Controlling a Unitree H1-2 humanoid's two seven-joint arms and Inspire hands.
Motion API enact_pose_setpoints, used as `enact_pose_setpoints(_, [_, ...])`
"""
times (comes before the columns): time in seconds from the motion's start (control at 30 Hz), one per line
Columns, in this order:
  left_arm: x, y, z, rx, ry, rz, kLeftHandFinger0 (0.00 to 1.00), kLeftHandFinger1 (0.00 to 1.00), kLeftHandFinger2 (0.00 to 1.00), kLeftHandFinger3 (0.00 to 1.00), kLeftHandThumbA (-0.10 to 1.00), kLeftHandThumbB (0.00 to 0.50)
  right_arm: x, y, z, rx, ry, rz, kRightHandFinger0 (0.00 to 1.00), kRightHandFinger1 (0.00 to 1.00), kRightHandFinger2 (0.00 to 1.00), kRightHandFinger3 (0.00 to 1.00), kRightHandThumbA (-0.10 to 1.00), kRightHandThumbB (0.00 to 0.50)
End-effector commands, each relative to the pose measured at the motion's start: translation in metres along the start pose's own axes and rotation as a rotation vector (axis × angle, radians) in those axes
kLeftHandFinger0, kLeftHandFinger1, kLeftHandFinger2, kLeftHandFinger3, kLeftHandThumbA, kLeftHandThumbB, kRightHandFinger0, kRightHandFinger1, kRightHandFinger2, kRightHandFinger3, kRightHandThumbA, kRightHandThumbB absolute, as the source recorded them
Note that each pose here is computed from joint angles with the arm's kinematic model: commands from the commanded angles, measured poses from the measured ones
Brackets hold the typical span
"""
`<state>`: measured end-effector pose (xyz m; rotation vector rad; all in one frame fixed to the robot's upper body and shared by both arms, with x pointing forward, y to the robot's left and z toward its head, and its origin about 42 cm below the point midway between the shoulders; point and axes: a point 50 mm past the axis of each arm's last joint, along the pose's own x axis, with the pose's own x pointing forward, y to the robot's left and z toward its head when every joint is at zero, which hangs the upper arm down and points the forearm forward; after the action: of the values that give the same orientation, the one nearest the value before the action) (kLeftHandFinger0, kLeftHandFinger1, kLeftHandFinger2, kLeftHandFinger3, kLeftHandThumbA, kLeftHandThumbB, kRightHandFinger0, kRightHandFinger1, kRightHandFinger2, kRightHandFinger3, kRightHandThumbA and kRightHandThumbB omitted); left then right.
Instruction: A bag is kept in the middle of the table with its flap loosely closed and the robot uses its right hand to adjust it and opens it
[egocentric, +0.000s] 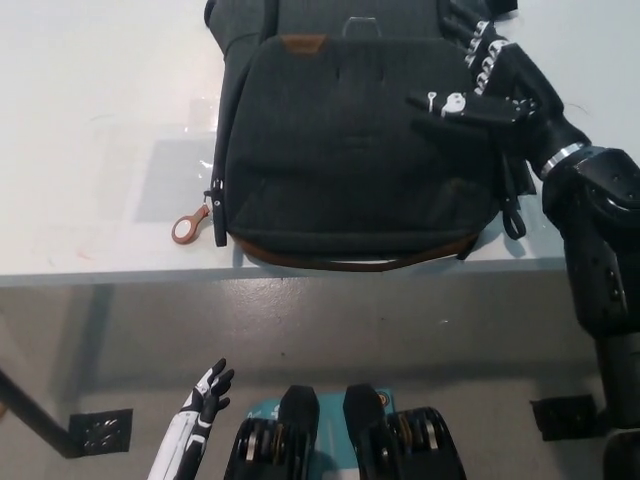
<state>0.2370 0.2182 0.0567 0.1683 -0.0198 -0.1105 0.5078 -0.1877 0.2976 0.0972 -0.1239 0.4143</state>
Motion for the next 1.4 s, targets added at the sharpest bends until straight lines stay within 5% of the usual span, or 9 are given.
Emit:
enact_pose_setpoints(0.0, [0.006, 0.003, 0.007, 0.006, -0.031, -0.005, 1.0, 1.0, 1.0, 1.0, 1.0, 0.312, 0.006, 0.018, -0.012, -0.005, 0.028, 0.139, 1.0, 1.0, 1.0, 1.0, 1.0, 0.289])
enact_pose_setpoints(0.1, [0.005, 0.003, 0.007, 0.011, -0.035, -0.004, 1.0, 1.0, 1.0, 1.0, 1.0, 0.311, 0.002, 0.018, -0.019, -0.002, 0.07, 0.135, 1.0, 1.0, 1.0, 1.0, 1.0, 0.309])
enact_pose_setpoints(0.13, [0.006, 0.003, 0.007, 0.01, -0.035, -0.004, 1.0, 1.0, 1.0, 1.0, 1.0, 0.309, 0.002, 0.016, -0.024, 0.025, 0.086, 0.117, 0.95, 1.0, 1.0, 1.0, 0.85, 0.284])
enact_pose_setpoints(0.17, [0.007, 0.004, 0.007, 0.01, -0.036, -0.004, 1.0, 1.0, 1.0, 1.0, 1.0, 0.314, 0.005, 0.013, -0.027, 0.052, 0.082, 0.081, 0.54, 0.65, 0.79, 0.8, 0.51, 0.264])
enact_pose_setpoints(0.2, [0.009, 0.004, 0.008, 0.011, -0.041, -0.006, 1.0, 1.0, 1.0, 1.0, 1.0, 0.31, 0.007, 0.012, -0.027, 0.024, 0.055, 0.023, 0.15, 0.27, 0.39, 0.35, 0.15, 0.203])
enact_pose_setpoints(0.23, [0.009, 0.004, 0.008, 0.011, -0.042, -0.008, 1.0, 1.0, 1.0, 1.0, 1.0, 0.307, 0.008, 0.012, -0.027, -0.005, 0.038, -0.016, 0.01, 0.17, 0.42, 0.34, -0.06, 0.247])
enact_pose_setpoints(0.4, [0.014, 0.004, 0.011, 0.025, -0.048, -0.013, 1.0, 1.0, 1.0, 1.0, 1.0, 0.308, 0.007, 0.011, -0.018, -0.032, 0.001, -0.09, 0.0, 0.35, 0.75, 0.77, -0.1, 0.112])
enact_pose_setpoints(1.07, [0.025, 0.005, 0.015, 0.02, -0.061, -0.032, 1.0, 1.0, 1.0, 1.0, 1.0, 0.316, -0.025, 0.01, 0.012, -0.093, -0.192, -0.184, 0.08, 0.51, 0.81, 0.8, -0.1, 0.111])
enact_pose_setpoints(1.37, [0.028, 0.01, 0.016, 0.029, -0.055, -0.034, 1.0, 1.0, 1.0, 1.0, 1.0, 0.307, -0.106, 0.043, 0.042, -0.267, -0.441, -0.182, 0.05, 0.38, 0.59, 0.7, -0.1, 0.128])
